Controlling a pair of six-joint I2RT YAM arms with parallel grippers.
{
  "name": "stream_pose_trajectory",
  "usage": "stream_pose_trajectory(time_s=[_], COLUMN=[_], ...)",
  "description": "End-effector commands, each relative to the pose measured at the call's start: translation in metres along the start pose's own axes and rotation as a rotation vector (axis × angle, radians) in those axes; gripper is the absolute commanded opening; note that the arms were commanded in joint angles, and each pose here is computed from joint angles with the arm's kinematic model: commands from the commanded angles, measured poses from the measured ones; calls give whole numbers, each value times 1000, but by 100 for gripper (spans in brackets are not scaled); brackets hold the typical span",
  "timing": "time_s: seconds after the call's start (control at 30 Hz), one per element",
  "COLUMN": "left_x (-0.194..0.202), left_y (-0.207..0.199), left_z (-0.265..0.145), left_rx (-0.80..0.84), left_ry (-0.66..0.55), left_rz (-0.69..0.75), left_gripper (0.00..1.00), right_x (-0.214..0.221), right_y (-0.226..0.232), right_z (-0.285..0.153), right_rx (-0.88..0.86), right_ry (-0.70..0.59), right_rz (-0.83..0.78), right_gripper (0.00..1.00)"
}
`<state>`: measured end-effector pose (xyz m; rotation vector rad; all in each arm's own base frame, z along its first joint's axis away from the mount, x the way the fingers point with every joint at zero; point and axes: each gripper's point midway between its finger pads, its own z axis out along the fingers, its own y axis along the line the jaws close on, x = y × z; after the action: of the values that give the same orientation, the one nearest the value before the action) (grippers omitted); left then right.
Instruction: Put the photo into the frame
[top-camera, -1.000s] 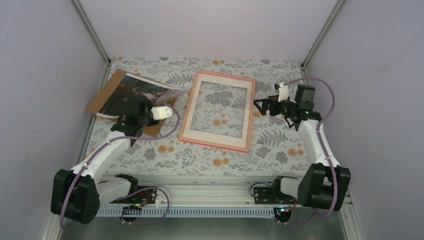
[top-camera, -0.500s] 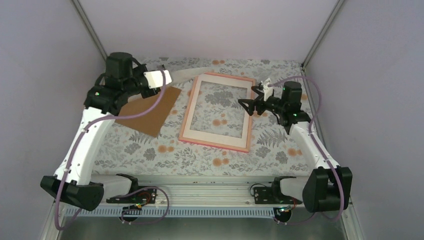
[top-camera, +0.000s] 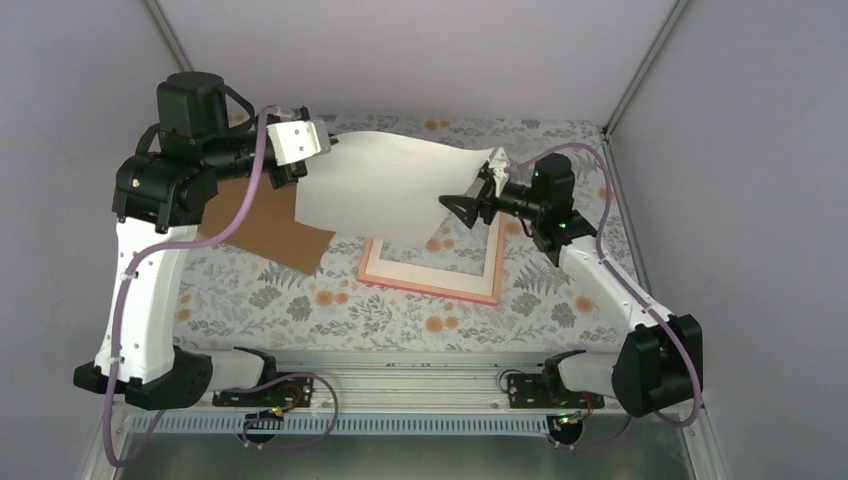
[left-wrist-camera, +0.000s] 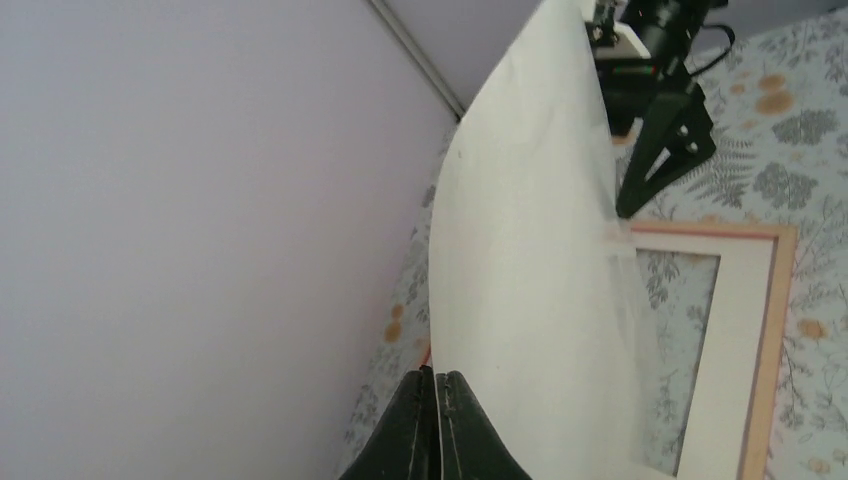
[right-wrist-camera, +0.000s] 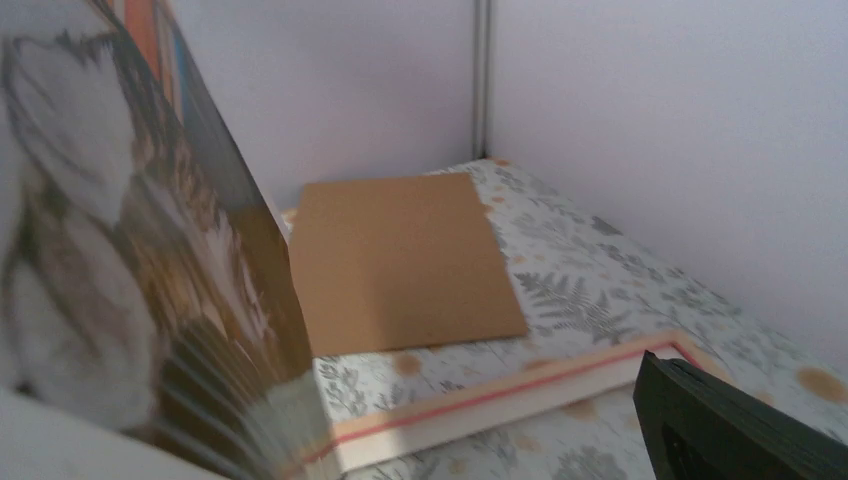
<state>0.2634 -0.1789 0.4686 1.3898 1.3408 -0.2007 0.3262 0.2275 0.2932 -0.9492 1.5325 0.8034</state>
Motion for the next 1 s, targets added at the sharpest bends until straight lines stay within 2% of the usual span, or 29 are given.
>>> stream_pose_trajectory(time_s=[0.0,0.03,0.27,0.33,0.6,0.8,0.97], left_x=[-18,-18,-10,-3,23,73,106], left_y=[2,4,2,5,7,0,1], left_z=[-3,-3,6,11,39,84,122], left_rx=[27,27,37,20,60,120,145], left_ry=[-59,-60,-62,-45,8,111,146], left_rz=[-88,-110,-242,-280,-436,-615,-680], left_gripper=[2,2,2,2,2,2,2], right_x=[-35,-34,-25,-24,-8,20,44], right_y=[30,39,76,80,105,112,95], right_z=[6,6,-8,-12,-34,-46,-44], right_rx=[-114,-137,-179,-178,-218,-173,-103], right_ry=[-74,-67,-32,-17,56,146,233], right_rz=[-8,7,77,107,286,483,638], right_gripper=[95,89,17,4,3,3,3])
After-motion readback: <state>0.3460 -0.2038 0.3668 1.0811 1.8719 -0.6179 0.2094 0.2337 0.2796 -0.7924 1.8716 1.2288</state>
